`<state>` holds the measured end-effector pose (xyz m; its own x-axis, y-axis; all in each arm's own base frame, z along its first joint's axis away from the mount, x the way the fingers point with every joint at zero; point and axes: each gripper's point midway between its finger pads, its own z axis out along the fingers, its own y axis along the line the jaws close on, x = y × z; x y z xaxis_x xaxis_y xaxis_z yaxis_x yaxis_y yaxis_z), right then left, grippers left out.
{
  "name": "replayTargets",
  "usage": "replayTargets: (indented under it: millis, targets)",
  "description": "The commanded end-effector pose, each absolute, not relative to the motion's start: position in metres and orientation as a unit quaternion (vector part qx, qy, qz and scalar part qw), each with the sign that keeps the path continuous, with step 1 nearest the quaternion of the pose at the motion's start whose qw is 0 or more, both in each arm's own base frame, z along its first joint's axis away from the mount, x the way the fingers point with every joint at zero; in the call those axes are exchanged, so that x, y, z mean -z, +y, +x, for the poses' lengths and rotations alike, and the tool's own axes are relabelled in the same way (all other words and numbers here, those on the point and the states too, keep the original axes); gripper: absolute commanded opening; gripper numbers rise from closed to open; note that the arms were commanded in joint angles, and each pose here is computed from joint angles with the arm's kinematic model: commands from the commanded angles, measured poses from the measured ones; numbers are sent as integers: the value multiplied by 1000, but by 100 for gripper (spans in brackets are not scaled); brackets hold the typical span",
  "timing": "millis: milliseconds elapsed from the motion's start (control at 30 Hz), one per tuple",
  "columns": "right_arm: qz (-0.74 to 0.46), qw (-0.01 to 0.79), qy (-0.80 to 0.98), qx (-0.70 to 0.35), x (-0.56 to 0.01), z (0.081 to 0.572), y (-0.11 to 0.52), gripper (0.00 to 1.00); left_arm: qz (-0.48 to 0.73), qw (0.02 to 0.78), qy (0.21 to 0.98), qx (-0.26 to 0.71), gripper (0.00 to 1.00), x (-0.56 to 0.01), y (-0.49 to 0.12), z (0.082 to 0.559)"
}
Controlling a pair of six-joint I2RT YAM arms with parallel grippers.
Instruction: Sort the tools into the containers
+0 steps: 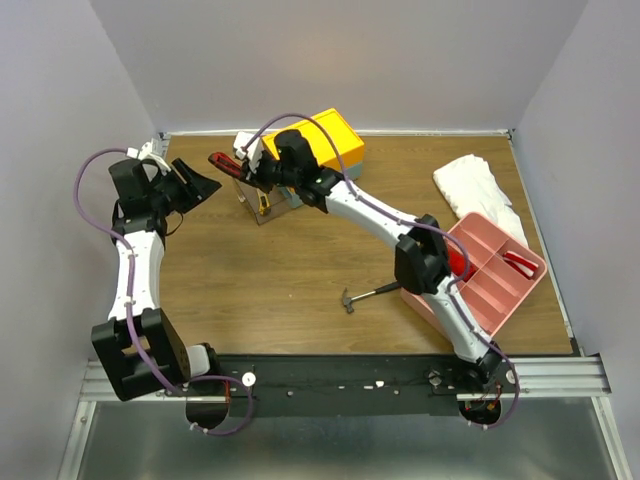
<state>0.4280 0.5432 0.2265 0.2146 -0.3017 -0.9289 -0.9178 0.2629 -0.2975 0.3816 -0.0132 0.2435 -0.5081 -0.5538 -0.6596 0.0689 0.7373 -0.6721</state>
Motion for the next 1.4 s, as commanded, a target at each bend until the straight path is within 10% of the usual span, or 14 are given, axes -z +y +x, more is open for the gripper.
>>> replayTargets:
  millis: [0, 300, 467, 667, 1000, 1267, 1367]
  targets:
    - [-504, 592, 579, -244, -203, 463, 551, 1, -135, 473, 802, 337, 57, -244, -18, 368]
    - [-470, 592, 615, -226, -185, 490, 532, 1, -143, 502, 795, 307, 57, -245, -8, 362]
    - [-465, 542, 643, -277, -191, 480, 511, 67, -148, 490, 807, 296, 57, -242, -2, 369]
    - [-493, 502, 604, -374, -250, 428, 509, 75, -144, 472, 823, 282, 57, -230, 8, 389]
    - [-371, 652, 618, -234, -334, 502, 429, 62, -182, 420, 845, 278, 50, -166, 23, 437]
    - [-289, 680, 668, -86, -280, 598, 334, 1, -177, 393, 849, 306, 24, -131, 14, 469]
    - [-292, 679, 672, -42, -258, 615, 318, 1, -165, 380, 849, 328, 8, -121, 2, 477]
